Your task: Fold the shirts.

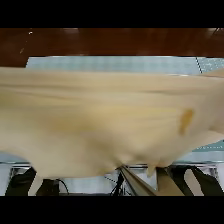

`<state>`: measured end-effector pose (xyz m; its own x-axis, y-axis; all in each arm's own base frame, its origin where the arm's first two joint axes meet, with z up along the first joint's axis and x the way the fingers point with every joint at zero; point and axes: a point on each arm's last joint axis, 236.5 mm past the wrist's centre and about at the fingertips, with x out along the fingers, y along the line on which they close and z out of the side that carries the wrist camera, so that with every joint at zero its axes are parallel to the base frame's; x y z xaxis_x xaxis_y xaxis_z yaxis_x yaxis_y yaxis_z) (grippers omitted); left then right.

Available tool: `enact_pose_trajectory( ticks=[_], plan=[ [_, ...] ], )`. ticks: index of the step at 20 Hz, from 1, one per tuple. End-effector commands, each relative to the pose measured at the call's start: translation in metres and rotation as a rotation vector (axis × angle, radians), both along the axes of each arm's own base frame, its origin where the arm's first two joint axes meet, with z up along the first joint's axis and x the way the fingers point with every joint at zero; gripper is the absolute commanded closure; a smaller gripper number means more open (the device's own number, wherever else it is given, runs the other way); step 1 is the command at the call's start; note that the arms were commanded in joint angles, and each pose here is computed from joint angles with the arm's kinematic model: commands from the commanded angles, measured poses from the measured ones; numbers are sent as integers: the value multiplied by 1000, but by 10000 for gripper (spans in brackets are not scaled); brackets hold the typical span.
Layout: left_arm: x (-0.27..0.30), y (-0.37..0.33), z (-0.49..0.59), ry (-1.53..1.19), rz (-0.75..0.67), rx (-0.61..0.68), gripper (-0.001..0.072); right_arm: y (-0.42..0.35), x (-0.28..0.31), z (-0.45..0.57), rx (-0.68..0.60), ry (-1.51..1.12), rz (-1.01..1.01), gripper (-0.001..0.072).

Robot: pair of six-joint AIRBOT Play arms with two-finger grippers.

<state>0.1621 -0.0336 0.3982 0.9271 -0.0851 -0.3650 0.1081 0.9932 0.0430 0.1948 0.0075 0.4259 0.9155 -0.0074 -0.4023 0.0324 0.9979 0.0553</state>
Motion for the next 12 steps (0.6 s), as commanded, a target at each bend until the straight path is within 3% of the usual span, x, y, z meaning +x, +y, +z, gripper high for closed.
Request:
enact_pose_trajectory(
  ticks=[1, 7, 12],
  plan=[
    [29, 12, -70, 330, 6, -46, 695, -21, 32, -70, 62, 323, 10, 684],
    [150, 14, -158, 541, -67, -149, 694, -35, 154, -187, 178, 678, 102, 684],
    [241, 13, -235, 648, -86, -177, 693, -27, 280, -250, 164, 576, 107, 683]
  ],
)
